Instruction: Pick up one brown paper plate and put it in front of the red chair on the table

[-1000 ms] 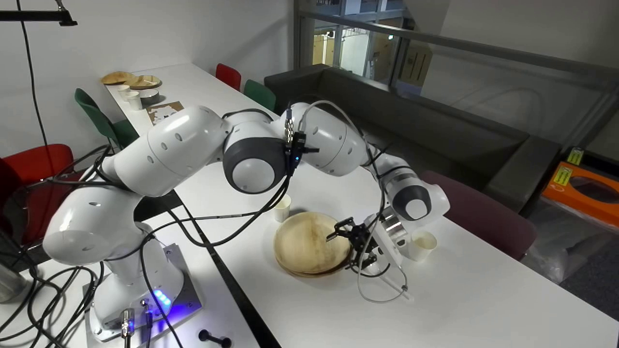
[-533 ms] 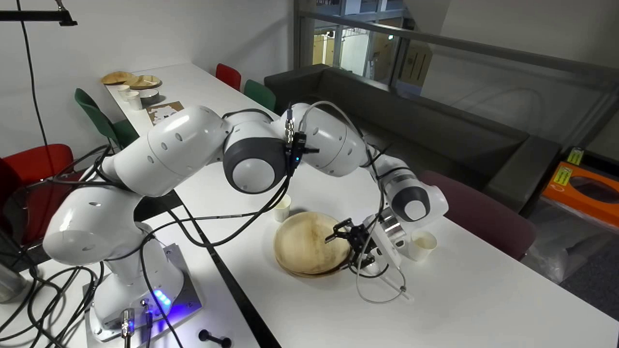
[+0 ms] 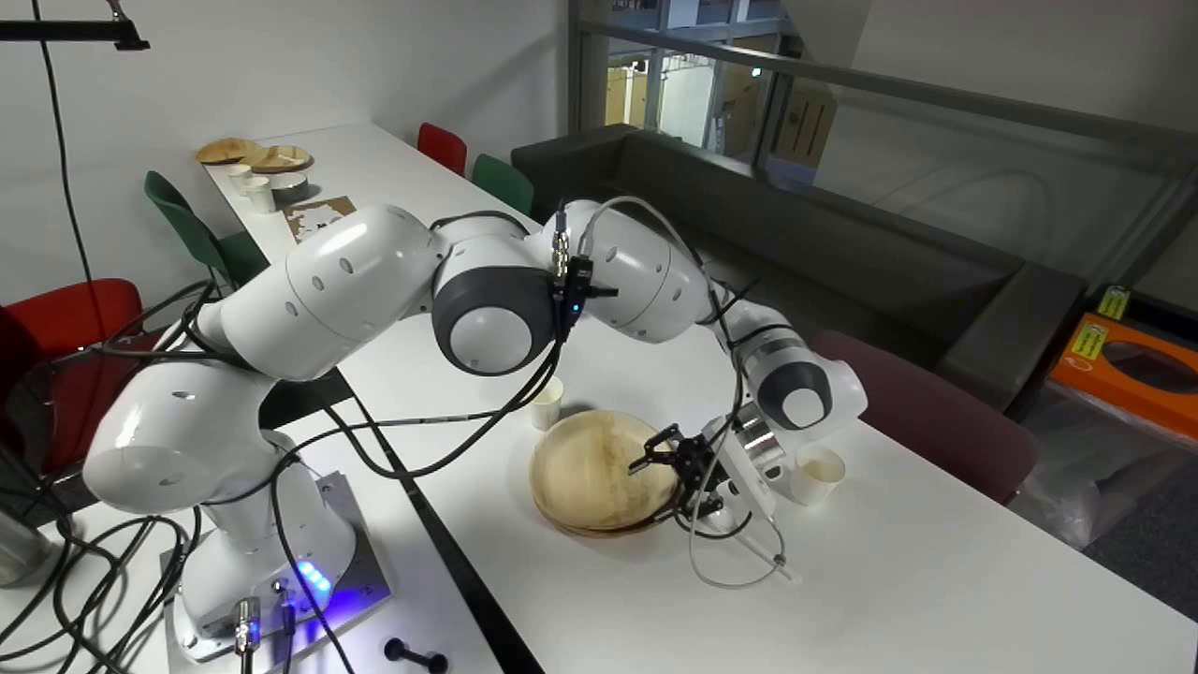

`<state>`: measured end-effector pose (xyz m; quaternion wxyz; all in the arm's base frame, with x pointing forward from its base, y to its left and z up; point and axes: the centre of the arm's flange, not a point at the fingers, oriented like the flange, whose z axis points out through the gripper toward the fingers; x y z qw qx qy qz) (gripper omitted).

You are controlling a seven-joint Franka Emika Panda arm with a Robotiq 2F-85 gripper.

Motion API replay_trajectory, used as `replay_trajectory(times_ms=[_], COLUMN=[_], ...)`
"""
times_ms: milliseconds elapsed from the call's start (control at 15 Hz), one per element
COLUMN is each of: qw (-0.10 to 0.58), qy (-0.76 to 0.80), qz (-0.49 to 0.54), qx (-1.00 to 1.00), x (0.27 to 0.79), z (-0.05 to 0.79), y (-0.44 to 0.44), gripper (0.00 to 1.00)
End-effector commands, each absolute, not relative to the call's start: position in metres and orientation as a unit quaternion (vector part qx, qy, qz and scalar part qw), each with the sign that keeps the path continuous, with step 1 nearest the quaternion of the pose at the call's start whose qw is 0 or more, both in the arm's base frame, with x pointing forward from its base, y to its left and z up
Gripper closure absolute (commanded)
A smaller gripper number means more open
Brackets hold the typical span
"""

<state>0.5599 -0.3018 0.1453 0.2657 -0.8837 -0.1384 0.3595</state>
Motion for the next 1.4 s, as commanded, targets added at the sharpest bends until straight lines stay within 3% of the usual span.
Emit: replay_trajectory(times_ms=[0,67,200,267,800,867,1067,1333], qw=[0.260,0.260,0.260,0.260,0.260,0.260,0.260,0.261], qy=[-0.139,-0.139,-0.140,-0.139,-0.138,-0.138,-0.138,-0.137], qz=[0.370,0.370,0.370,0.370,0.371,0.371,0.371,0.372], qx=[-0.881,-0.881,-0.881,-0.881,-0.881,-0.881,-0.881,-0.880], x=[0.5537,0.5537,0.5537,0.5537,0.5541,0.5538,0.5537,0.5535], z=[0.1509,0.1509,0.1510,0.1510,0.1506,0.1506,0.1503,0.1492], y=[-0.2970,-0.2970,-0.2970,-0.2970,-0.2970,-0.2971,-0.2973,-0.2976], gripper=[0.25,0.33,0.36,0.42,0.42,0.47,0.82,0.92])
